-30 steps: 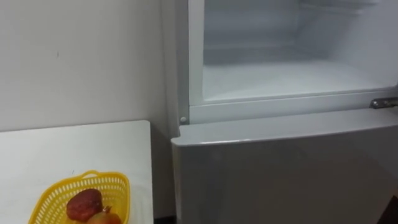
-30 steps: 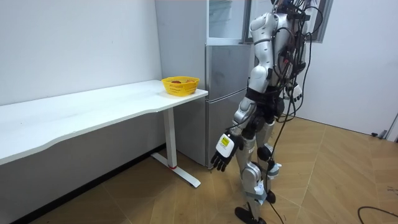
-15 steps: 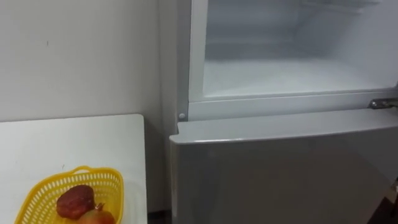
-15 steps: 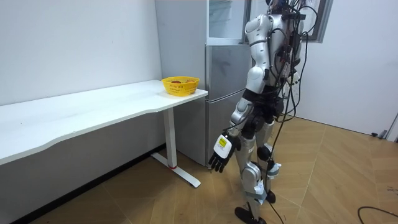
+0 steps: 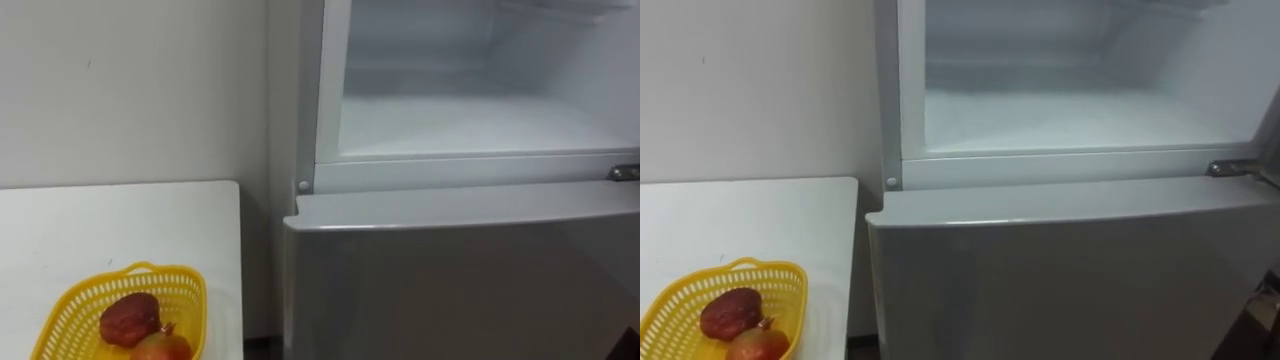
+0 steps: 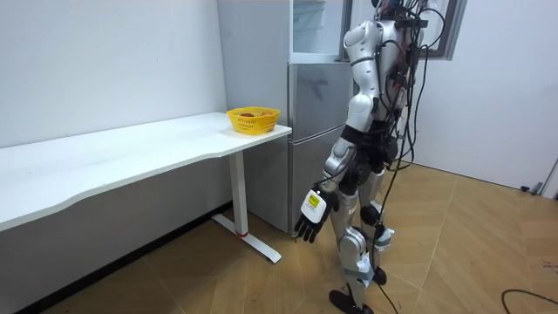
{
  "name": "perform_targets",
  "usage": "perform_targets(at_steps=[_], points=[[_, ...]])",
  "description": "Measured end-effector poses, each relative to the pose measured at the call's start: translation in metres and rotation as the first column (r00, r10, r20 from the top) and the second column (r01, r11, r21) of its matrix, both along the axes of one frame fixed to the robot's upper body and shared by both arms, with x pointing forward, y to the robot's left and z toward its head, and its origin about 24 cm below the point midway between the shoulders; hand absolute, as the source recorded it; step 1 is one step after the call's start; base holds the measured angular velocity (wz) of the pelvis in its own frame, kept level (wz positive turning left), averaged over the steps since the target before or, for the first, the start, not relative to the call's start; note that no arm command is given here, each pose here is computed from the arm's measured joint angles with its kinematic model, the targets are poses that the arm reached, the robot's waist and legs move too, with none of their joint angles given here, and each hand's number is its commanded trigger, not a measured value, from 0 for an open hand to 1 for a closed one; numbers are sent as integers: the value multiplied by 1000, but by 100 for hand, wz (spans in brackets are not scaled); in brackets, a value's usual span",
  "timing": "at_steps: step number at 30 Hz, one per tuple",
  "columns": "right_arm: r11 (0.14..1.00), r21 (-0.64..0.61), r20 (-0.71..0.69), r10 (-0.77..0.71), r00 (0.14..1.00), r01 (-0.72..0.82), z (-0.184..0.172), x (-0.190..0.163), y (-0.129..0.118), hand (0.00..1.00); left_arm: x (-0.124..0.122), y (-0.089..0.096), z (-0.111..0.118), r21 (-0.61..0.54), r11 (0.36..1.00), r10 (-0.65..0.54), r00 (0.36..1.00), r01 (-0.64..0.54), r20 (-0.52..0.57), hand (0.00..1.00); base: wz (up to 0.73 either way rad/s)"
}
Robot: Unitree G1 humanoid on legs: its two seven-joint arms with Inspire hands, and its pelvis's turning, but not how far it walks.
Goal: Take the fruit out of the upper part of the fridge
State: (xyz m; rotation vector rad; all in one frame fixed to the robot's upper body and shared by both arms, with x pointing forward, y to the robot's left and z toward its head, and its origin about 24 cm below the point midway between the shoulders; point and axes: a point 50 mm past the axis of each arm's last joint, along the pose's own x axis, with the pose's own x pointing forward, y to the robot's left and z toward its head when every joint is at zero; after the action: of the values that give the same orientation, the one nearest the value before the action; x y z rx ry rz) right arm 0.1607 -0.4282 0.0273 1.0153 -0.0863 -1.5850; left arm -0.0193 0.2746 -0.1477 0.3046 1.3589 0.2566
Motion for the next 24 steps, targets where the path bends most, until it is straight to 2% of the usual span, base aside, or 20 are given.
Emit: perform_targets(at_steps=[5,15,24], points=[[999,-9,10,-43,999,43,9,-3,-8,0,-1,0,0,2,1000,0,1000,0,-4,0,0],[988,-132,57,-72,996,79,60,0,-39,0,-2,3,1,13,1000,5,1000,-5,-3,0,0],[984,-164,89,-57,994,71,70,4,-43,0,-1,14,5,31,1000,1,1000,-2,4,0,2]])
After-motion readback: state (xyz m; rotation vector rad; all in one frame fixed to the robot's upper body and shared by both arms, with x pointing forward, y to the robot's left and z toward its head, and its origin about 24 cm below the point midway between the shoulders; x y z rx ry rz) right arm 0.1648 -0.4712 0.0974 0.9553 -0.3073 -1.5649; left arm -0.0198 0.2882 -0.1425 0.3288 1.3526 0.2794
